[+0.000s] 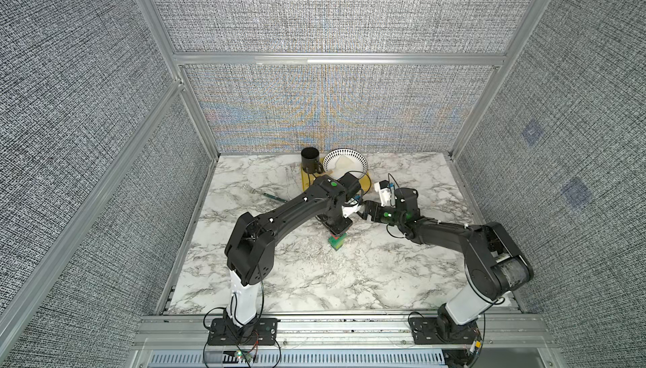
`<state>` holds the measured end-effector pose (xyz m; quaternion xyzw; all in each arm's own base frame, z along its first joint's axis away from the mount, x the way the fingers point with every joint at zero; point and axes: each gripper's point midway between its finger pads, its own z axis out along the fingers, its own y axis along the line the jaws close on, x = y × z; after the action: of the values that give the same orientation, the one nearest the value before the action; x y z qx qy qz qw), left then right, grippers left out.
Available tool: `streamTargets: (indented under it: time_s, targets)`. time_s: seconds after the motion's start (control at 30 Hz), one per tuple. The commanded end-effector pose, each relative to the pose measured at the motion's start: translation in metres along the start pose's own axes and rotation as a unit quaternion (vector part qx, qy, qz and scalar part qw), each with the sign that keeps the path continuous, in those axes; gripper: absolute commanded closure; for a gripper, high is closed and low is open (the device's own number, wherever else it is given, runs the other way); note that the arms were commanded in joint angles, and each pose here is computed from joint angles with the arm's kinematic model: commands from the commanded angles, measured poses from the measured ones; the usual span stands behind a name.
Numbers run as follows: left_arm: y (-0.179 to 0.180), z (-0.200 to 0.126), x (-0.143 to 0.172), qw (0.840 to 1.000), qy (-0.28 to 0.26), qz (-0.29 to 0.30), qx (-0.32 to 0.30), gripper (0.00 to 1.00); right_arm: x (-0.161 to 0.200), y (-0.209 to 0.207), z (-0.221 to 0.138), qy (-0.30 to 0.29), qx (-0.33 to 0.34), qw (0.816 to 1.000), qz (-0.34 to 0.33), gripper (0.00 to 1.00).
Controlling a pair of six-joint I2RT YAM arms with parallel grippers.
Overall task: Assemble an ice cream with lego
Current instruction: Assemble the lego brick with the lego brick.
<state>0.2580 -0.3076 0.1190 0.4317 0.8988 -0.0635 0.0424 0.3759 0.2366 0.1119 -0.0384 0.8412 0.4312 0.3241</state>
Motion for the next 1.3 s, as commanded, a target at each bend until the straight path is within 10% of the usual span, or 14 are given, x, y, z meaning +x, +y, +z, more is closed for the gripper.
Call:
streamTargets:
  time_s: [0.0, 1.27]
  targets:
    - [0.005, 0.002, 0.005, 1.0, 0.015, -0.011, -0.017, 0.98, 0.004, 0.009, 0.005, 0.018, -0.023, 1.0, -0.002, 0.03]
    - [-0.012, 0.0, -0.003, 0.999, -0.023, -0.014, 0.023, 0.98, 0.019, 0.02, 0.028, 0.064, -0.045, 0.997, -0.008, 0.1]
